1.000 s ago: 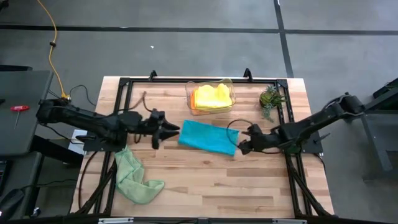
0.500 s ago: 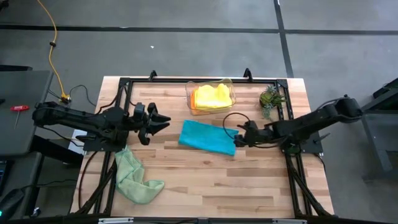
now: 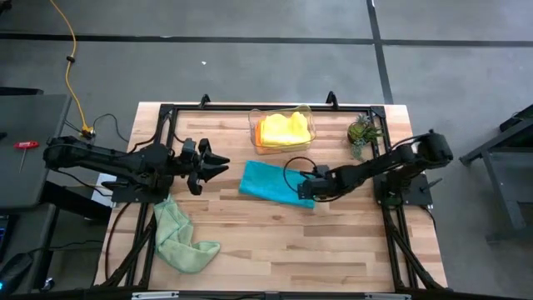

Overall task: Fold microfiber towels
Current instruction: Fold the blue microfiber towel

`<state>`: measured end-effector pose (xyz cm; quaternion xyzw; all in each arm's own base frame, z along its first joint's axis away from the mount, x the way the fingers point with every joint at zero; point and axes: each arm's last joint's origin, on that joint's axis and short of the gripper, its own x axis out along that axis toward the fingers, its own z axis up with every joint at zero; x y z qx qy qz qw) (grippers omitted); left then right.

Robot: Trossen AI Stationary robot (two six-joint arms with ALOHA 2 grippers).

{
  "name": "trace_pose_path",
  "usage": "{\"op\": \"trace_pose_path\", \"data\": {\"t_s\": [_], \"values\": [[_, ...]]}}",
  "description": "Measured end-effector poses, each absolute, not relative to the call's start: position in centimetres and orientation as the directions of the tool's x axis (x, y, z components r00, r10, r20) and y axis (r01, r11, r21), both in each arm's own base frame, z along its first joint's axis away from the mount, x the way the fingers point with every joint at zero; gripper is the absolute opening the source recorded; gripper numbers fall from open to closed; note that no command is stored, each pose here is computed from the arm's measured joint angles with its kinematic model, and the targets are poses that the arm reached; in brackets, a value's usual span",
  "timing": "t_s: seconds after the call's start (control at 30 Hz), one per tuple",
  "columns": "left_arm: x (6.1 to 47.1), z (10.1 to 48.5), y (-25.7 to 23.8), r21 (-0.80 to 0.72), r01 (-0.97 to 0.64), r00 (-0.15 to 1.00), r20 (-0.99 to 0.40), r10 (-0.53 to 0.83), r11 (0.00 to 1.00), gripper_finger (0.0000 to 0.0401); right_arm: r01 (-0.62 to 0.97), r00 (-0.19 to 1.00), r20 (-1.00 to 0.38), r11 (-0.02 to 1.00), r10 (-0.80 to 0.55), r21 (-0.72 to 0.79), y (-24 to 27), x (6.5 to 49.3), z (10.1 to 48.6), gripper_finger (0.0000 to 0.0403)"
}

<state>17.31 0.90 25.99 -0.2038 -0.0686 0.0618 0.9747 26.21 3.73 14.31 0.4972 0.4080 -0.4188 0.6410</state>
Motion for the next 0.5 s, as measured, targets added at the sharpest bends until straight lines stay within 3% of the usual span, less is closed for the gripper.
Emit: {"op": "trace_pose_path", "data": {"t_s": [0.5], "values": [[17.3,25.5,0.9,-0.402,-0.112,0.988,0.055,0.146,0.909,0.0118,0.980,0.184,-0.971,0.103,-0.154,0.169,4.1,28.4,13.4,0.0188]]}}
